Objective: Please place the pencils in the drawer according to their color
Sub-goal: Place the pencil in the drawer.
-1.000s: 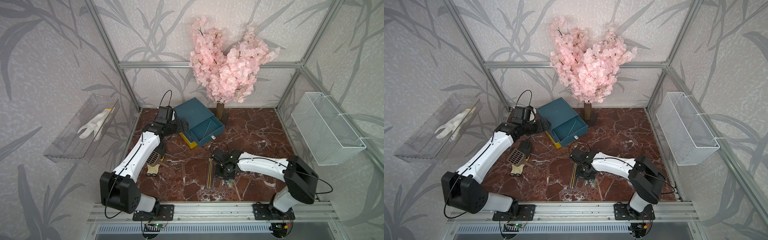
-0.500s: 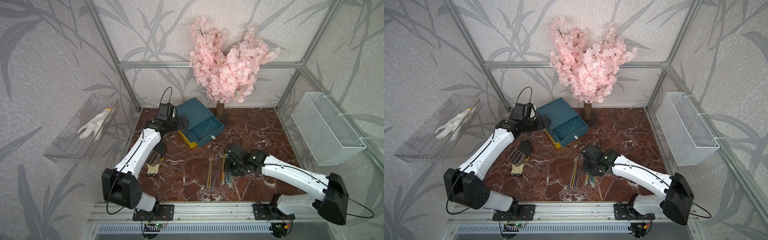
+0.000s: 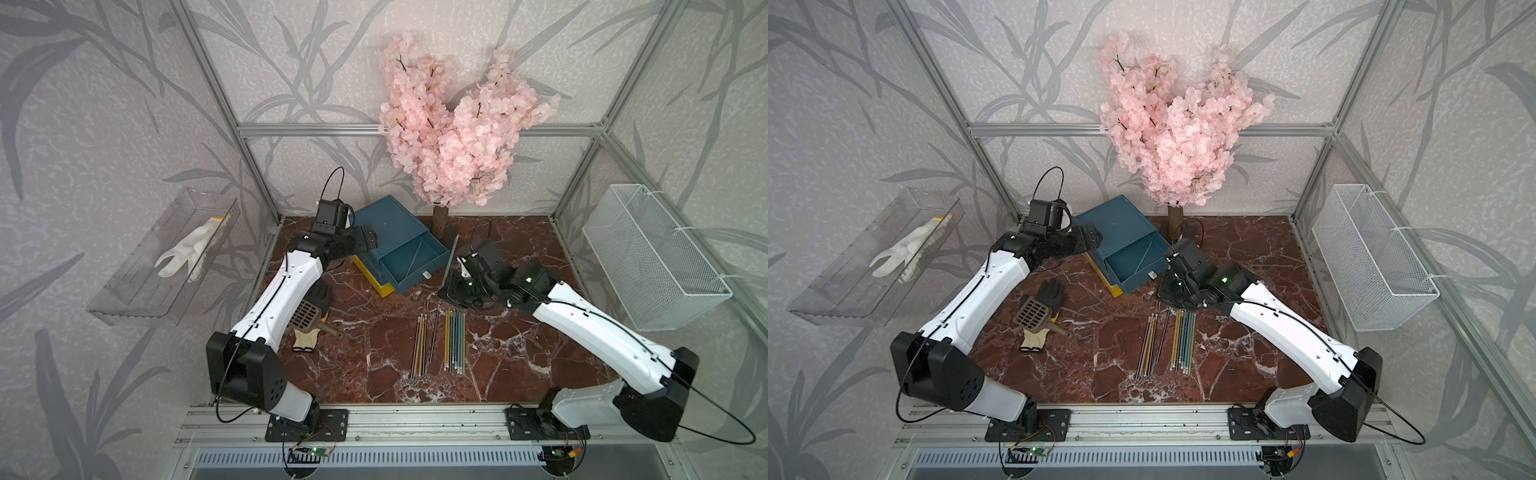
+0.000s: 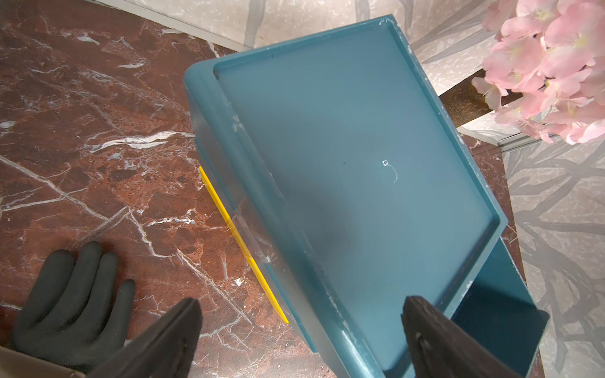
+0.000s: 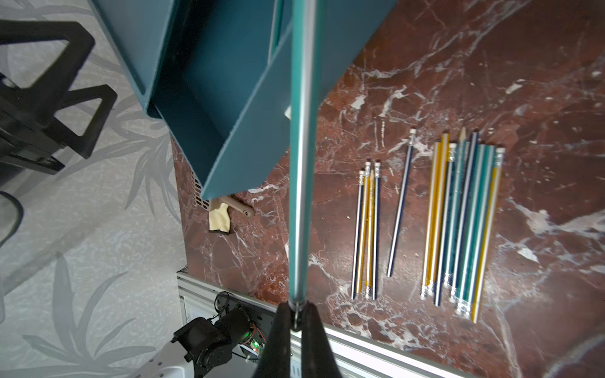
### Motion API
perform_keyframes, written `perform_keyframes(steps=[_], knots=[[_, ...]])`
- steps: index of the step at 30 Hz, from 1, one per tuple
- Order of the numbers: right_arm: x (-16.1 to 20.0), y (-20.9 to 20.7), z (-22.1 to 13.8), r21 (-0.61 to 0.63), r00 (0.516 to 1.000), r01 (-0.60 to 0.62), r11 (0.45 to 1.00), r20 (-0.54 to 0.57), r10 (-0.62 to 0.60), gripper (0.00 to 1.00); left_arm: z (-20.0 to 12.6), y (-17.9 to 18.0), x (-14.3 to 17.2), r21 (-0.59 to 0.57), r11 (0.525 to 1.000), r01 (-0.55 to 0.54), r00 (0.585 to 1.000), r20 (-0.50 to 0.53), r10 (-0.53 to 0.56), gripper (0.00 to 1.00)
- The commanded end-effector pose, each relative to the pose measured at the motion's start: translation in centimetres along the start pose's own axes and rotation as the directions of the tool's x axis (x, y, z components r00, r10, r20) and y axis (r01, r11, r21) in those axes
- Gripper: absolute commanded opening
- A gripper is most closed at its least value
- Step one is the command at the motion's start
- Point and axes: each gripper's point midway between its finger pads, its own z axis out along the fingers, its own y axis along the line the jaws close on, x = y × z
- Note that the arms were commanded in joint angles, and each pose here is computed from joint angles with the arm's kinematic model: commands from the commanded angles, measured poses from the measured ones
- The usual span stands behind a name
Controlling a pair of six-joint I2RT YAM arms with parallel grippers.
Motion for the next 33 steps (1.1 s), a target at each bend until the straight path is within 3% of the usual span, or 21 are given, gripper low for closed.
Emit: perform_keyframes(steps=[1,15,24,33], knots=[[-1.1,2.5,1.2,-0.071,1.000,0.002,0.997,-0.004,-0.002,0.00,-0.3,0.3,-0.4,-0.024,1.000,-0.020,1.000,0.001,0.020,1.00],[-5.2,7.8,5.3,-0.161,1.000,-0.020,0.987,0.002,0.021,0.00,0.2,0.3,0.2,-0.018,1.000,-0.017,1.000,-0.016,0.017,1.00],[-5.7,7.0,9.0,-0.131,0.998,-0.064,0.989,-0.028,0.061,0.00,0.5,0.5,0.7,-0.018,1.000,-0.018,0.999,-0.028,0.018,1.00],[-4.7,6.6,9.8,-0.131,0.995,-0.086,0.988,-0.061,0.079,0.00,0.9,0.6,0.9,-0.017,1.000,-0.014,0.999,-0.032,0.013,1.00]])
